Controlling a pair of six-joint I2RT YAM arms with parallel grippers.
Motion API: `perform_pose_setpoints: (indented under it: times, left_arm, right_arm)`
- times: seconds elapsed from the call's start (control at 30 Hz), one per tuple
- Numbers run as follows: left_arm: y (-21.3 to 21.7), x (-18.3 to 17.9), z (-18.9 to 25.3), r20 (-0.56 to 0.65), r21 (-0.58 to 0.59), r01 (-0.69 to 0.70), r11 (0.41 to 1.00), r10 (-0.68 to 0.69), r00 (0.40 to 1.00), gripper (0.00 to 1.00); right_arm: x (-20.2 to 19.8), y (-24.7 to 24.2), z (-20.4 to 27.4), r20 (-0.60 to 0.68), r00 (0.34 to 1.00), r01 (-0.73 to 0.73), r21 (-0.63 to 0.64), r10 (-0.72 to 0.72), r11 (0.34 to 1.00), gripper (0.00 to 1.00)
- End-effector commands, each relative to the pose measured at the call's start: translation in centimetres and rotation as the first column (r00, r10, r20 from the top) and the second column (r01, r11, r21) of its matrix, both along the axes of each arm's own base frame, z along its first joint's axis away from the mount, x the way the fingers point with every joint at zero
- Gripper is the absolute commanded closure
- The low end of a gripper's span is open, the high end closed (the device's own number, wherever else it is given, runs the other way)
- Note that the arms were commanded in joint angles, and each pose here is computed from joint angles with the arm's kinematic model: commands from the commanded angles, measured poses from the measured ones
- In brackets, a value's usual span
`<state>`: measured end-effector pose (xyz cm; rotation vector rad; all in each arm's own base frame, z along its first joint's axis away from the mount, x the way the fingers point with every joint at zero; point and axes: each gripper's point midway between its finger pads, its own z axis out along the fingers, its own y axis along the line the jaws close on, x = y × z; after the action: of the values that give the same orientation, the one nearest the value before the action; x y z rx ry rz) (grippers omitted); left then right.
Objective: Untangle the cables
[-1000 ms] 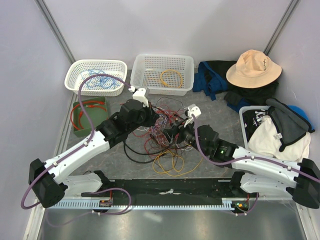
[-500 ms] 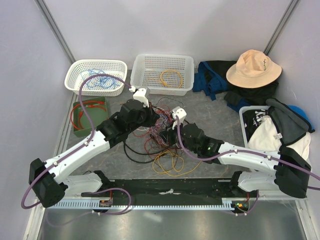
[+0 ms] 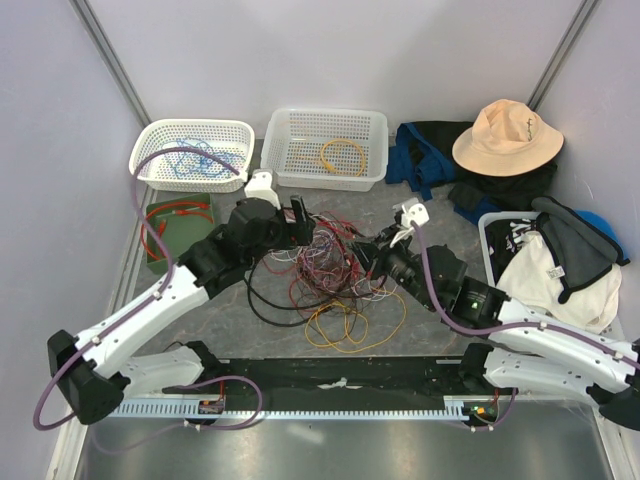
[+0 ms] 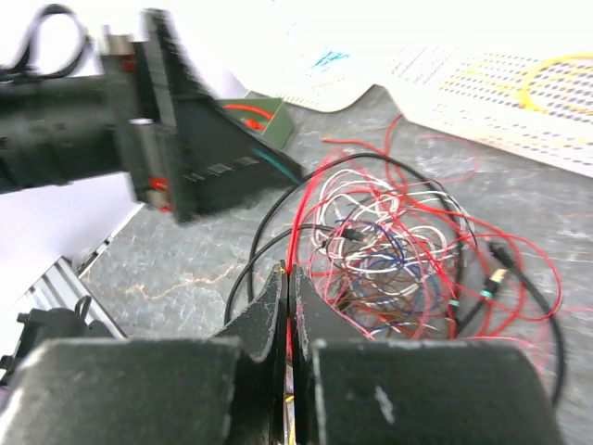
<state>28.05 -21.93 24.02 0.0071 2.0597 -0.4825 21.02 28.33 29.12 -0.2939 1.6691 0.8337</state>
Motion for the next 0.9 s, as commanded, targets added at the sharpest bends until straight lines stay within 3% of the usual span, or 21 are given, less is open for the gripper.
perform_pose_setpoints:
  times: [0.0, 0.03, 0.1, 0.13, 0.17, 0.3, 0.43, 0.63, 0.73, 0.87]
  left_arm:
    - [2.4, -0.4, 6.4, 0.174, -0.123, -0.055, 0.991, 0.076, 0.982, 0.00]
    - [1.6, -1.1, 5.7, 0.185, -0.144, 0.009, 0.989, 0.018, 0.983, 0.00]
    - [0.8, -2.2, 9.4, 0.335, -0.257, 0.124, 0.958, -0.032, 0.942, 0.01]
    - [-0.4, -3.2, 7.9, 0.345, -0.257, 0.217, 0.942, -0.121, 0.931, 0.01]
    - [-1.0, -3.7, 10.0, 0.439, -0.292, 0.286, 0.913, -0.137, 0.888, 0.01]
    - [-3.3, -6.1, 10.1, 0.515, -0.267, 0.477, 0.838, -0.294, 0.805, 0.01]
    - [-6.7, -8.8, 9.6, 0.564, -0.229, 0.685, 0.691, -0.480, 0.672, 0.02]
    - [-8.5, -11.4, 8.7, 0.700, -0.178, 0.803, 0.569, -0.500, 0.510, 0.02]
    - [-9.1, -11.8, 8.1, 0.748, -0.127, 0.817, 0.562, -0.486, 0.451, 0.02]
    - [-9.7, -11.1, 8.1, 0.780, -0.112, 0.811, 0.574, -0.455, 0.429, 0.02]
  right_arm:
    - [0.2, -2.0, 1.6, -0.003, 0.998, 0.064, -0.024, -0.064, 0.998, 1.00]
    - [0.1, -2.2, 2.5, 0.004, 0.998, 0.066, -0.007, -0.066, 0.998, 1.00]
    - [-0.1, -2.3, 3.3, -0.001, 0.998, 0.062, 0.008, -0.062, 0.998, 1.00]
    - [-0.2, -2.3, 4.6, 0.006, 0.998, 0.057, 0.033, -0.057, 0.998, 1.00]
    - [-0.4, -2.2, 5.1, 0.003, 0.999, 0.047, 0.041, -0.047, 0.998, 1.00]
    - [-0.5, -2.5, 7.8, 0.000, 0.999, 0.053, 0.071, -0.053, 0.996, 1.00]
    - [-0.5, -2.5, 8.8, -0.014, 0.998, 0.061, 0.081, -0.060, 0.995, 1.00]
    - [-0.6, -2.3, 9.7, -0.040, 0.998, 0.057, 0.112, -0.053, 0.992, 1.00]
    - [-0.7, -2.0, 10.3, -0.054, 0.998, 0.049, 0.123, -0.042, 0.991, 1.00]
    - [-1.0, -1.2, 11.1, -0.068, 0.998, 0.019, 0.140, -0.009, 0.990, 1.00]
